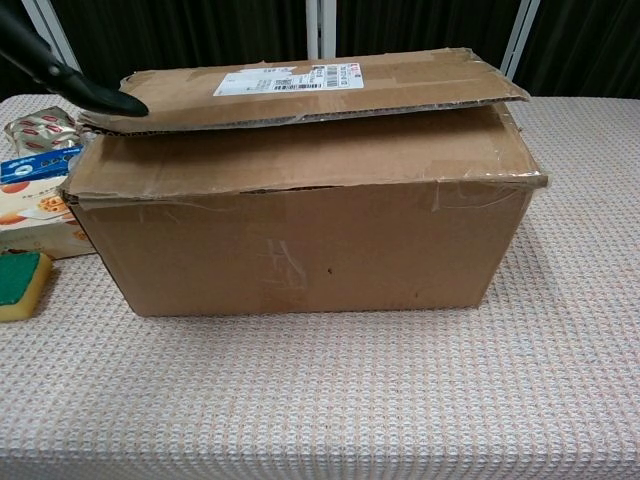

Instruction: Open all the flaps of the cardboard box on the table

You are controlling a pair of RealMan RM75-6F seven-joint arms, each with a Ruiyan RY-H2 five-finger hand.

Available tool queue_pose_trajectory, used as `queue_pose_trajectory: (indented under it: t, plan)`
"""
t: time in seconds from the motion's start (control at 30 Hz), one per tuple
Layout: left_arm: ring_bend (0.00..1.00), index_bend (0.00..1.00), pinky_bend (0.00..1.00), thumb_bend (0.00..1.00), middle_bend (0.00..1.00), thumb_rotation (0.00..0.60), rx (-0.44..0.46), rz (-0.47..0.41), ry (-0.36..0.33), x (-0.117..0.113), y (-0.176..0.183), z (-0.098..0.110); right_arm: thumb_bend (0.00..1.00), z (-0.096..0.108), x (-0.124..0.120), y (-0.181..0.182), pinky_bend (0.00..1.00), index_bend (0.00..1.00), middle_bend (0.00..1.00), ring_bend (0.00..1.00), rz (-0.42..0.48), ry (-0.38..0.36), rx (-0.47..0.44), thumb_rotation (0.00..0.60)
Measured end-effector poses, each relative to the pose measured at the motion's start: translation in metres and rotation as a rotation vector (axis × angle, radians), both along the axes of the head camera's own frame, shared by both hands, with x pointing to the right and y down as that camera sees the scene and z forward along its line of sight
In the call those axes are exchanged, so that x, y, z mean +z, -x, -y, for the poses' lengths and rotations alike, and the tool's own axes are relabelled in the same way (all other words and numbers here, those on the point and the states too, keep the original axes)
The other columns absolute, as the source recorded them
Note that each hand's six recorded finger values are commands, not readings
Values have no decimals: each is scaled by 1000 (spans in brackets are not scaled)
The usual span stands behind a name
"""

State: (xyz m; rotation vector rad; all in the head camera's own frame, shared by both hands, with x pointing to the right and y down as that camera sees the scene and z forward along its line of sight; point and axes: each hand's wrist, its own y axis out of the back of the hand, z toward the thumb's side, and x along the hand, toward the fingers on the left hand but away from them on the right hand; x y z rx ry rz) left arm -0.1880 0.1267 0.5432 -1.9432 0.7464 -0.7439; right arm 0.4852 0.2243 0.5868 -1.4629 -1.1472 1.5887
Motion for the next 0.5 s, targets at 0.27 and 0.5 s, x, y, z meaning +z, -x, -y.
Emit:
queue_pose_trajectory:
  t: [0.27,0.5]
  plan:
    - [170,176,282,0,188,600,20,34,-9,23,-22,3,98,-1,-1,-6,0,0,0,0,0,-2,13,600]
    - [170,175,282,0,188,600,29,68,-14,37,-31,5,100,-3,-2,-7,0,0,0,0,4,-4,16,600]
